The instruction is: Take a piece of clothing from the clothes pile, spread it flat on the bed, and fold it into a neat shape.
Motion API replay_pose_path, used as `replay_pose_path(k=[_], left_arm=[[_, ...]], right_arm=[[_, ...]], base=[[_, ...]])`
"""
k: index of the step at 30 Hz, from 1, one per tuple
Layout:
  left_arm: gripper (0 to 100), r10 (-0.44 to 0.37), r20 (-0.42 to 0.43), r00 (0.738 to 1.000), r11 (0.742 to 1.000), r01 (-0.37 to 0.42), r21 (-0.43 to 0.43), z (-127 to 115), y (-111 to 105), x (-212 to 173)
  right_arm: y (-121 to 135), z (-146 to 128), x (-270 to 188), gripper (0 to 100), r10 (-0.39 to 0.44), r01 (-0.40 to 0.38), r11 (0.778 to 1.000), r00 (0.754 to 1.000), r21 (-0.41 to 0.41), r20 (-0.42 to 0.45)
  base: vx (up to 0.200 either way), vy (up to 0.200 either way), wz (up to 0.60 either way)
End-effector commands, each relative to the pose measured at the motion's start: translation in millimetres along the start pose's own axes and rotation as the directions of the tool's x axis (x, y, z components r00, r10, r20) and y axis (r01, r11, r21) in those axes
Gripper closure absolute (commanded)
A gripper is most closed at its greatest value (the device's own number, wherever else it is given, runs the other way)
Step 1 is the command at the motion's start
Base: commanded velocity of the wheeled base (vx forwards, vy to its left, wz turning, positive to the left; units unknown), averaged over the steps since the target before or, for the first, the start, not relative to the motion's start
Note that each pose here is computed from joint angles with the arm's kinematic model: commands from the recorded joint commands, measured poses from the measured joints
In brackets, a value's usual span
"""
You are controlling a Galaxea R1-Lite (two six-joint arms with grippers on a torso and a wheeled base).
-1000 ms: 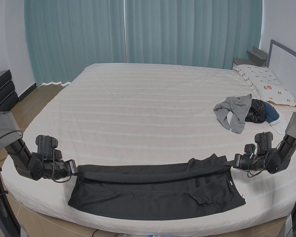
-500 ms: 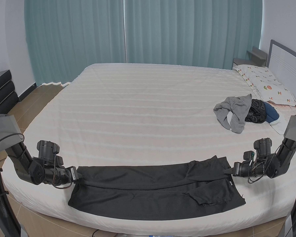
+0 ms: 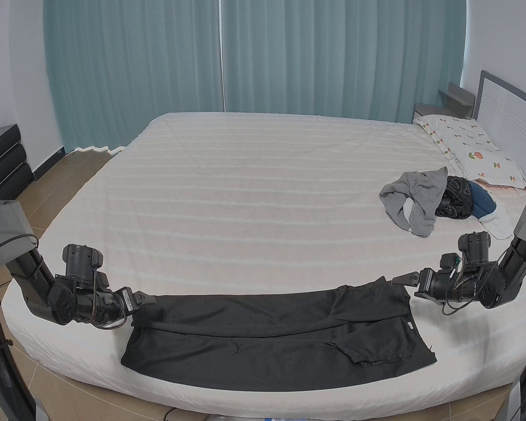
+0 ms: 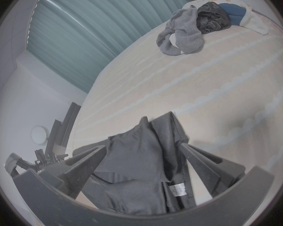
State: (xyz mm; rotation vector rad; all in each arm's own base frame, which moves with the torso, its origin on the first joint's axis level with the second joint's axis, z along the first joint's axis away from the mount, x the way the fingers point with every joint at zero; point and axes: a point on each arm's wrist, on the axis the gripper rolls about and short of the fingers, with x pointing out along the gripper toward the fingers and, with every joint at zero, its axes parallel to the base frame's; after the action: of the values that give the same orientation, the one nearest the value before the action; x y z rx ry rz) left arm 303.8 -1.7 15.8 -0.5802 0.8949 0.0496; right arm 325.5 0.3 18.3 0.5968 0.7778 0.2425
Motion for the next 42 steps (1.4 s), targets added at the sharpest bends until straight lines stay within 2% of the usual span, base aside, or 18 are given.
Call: replay_pose_path(k=[1, 6, 19, 23, 24, 31, 38, 39, 42], left_arm=[[0, -0.040, 0.076, 0.996, 0.994, 0.047, -0.098, 23, -10, 3], [0, -0.030, 0.078, 0.997, 0.987, 0.042, -0.154, 34, -8, 27], [0, -0.017, 0.040, 0.999, 0.988, 0.023, -0.150, 27, -5, 48], [0, -0.023, 0.025, 0.999, 0.991, 0.026, -0.131, 22, -11, 51], [100, -0.022, 0.020, 1.000, 0.991, 0.025, -0.129, 21, -11, 52], [100, -0.017, 0.013, 1.000, 0.992, 0.019, -0.126, 18, -12, 57], [100, 0.036, 0.062, 0.997, 0.986, -0.026, -0.167, 27, -3, 54], [100, 0.038, 0.083, 0.996, 0.978, -0.020, -0.206, 31, -3, 52], [100, 0.034, 0.097, 0.995, 0.971, -0.010, -0.241, 35, -5, 51]], right_arm=[[0, 2, 7, 0, 0.003, -0.003, 0.997, 1.000, 0.072, -0.001], [-3, -1, 13, 0, -0.002, 0.003, 0.996, 1.000, 0.095, -0.005], [-7, -1, 13, 0, -0.011, 0.011, 0.991, 1.000, 0.131, -0.006], [-8, -1, 13, 0, -0.012, 0.013, 0.991, 1.000, 0.133, -0.006], [-8, -1, 13, 0, -0.012, 0.013, 0.991, 1.000, 0.133, -0.006], [-9, -1, 13, 0, -0.014, 0.014, 0.991, 1.000, 0.135, -0.004], [-9, -1, 13, 0, -0.013, 0.013, 0.991, 1.000, 0.135, -0.005], [-9, -1, 13, 0, -0.012, 0.012, 0.991, 1.000, 0.136, -0.004], [-9, -1, 13, 0, -0.013, 0.013, 0.991, 1.000, 0.136, -0.005]], base=[[0.000, 0.000, 0.00], [0.000, 0.000, 0.00], [0.000, 0.000, 0.00], [0.000, 0.000, 0.00], [0.000, 0.000, 0.00], [0.000, 0.000, 0.00], [0.000, 0.000, 0.00], [0.000, 0.000, 0.00], [0.000, 0.000, 0.00]])
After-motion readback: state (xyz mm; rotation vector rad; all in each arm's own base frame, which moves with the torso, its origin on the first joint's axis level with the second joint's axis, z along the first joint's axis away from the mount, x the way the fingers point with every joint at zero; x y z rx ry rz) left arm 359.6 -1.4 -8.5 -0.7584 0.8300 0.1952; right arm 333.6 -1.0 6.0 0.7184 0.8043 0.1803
